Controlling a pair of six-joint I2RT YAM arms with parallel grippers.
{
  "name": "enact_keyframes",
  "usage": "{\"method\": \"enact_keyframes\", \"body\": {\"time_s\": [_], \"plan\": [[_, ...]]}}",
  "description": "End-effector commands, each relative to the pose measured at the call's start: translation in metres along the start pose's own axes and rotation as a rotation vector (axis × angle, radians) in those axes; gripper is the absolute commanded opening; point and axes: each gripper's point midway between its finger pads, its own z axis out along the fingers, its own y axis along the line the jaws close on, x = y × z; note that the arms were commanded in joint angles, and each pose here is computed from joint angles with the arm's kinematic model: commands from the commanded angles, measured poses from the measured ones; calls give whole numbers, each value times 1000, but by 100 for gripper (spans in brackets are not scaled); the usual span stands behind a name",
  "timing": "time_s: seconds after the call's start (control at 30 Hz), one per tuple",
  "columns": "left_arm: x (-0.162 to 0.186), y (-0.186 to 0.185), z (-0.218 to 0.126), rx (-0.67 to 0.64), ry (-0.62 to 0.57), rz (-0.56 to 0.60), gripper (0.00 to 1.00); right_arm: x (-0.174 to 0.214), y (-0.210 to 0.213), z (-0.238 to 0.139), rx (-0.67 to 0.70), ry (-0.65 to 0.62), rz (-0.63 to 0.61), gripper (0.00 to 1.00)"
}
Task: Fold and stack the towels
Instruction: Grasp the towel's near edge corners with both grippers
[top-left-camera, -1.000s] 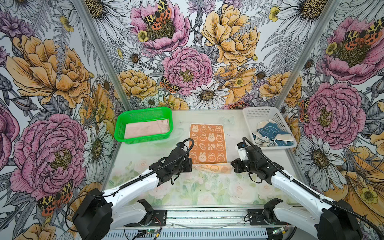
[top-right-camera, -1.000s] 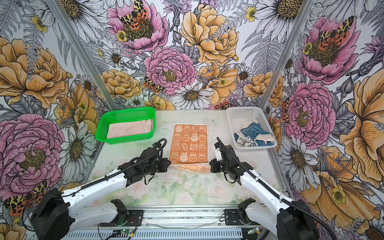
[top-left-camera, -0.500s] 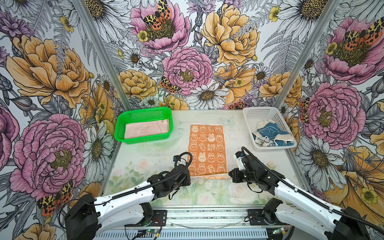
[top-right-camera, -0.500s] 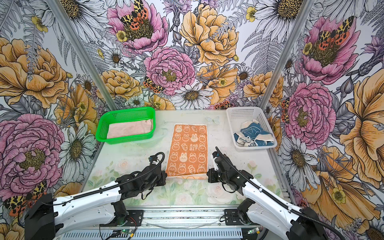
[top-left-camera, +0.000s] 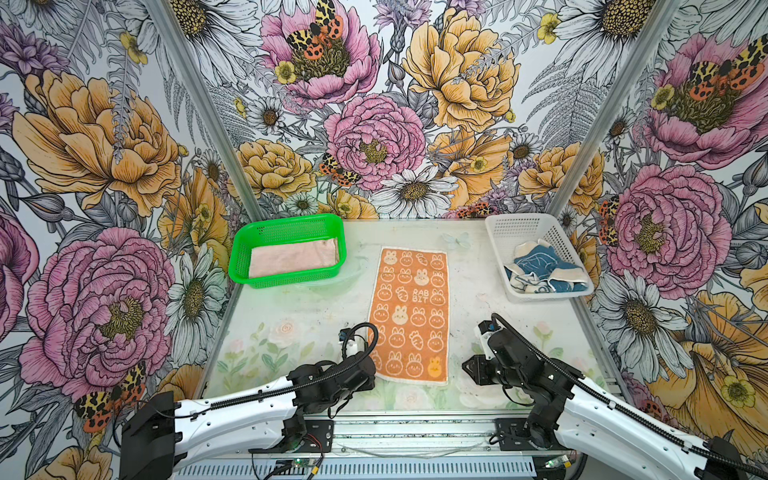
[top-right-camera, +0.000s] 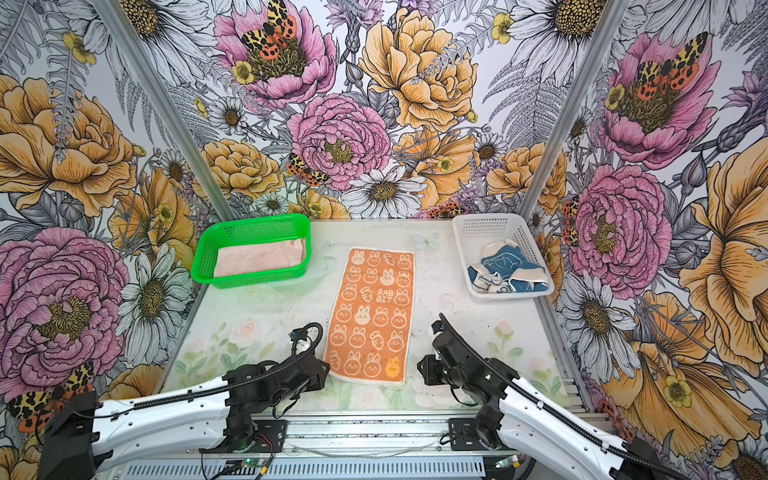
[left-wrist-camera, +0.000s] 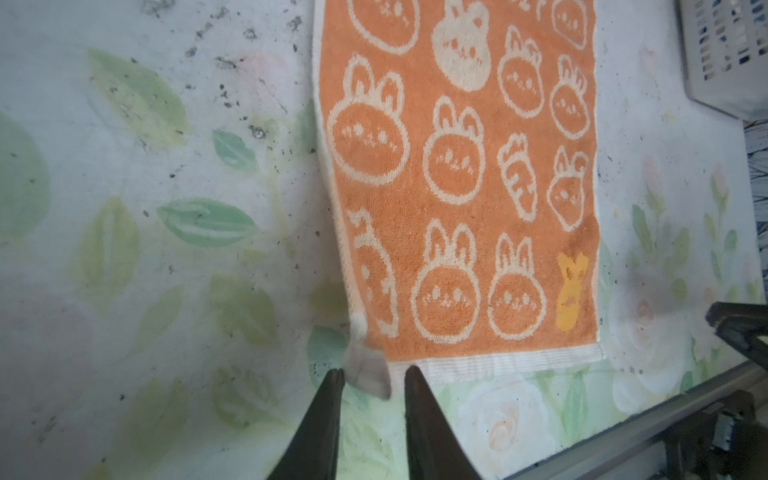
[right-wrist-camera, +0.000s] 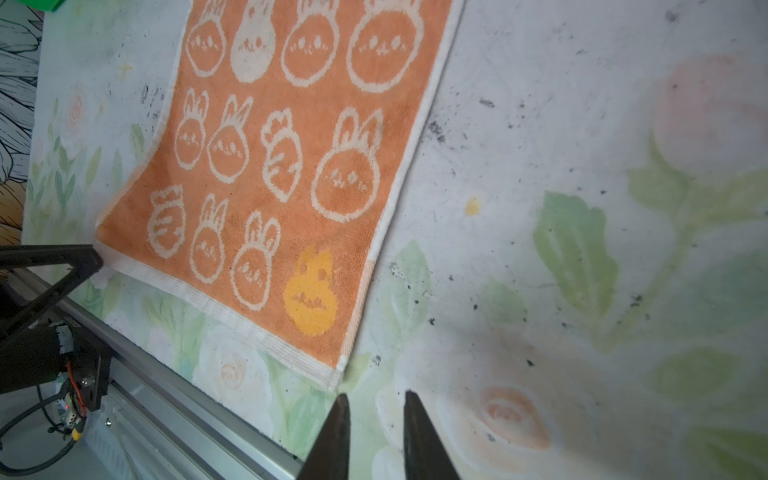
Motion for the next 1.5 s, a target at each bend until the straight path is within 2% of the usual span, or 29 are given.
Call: {"method": "enact_keyframes", "body": {"time_s": [0.0,0.1,0.23,0.37,0.5,0.77,0.9,1.0,1.07,1.23,1.4,1.47], "plan": [[-17,0,-10,-41,-64,3,40,-21,8,-10,24,-59,-8,35],[-34,-3,-19,-90,-120,37,49,-29,17,-6,36,-37,-40,37],[-47,-13,-20,-114,-143,79,50,-16,30,14,23,38,-60,38],[-34,-3,-11,-150,-83,86,50,10,37,32,22,82,-56,38],[-14,13,-2,-167,1,85,46,28,35,43,33,103,-55,39],[-1,28,8,-112,43,30,38,32,27,53,82,110,-53,41],[2,19,18,7,48,-33,38,35,26,55,77,118,-50,31],[3,12,23,90,56,-83,38,36,27,56,69,120,-46,15],[1,11,26,105,53,-97,38,36,28,56,61,123,-46,0],[1,12,30,100,69,-93,36,37,31,53,40,122,-45,0],[6,18,30,62,98,-83,21,39,30,46,9,110,-22,0],[7,19,27,52,106,-76,8,43,28,40,3,121,-18,0]]}}
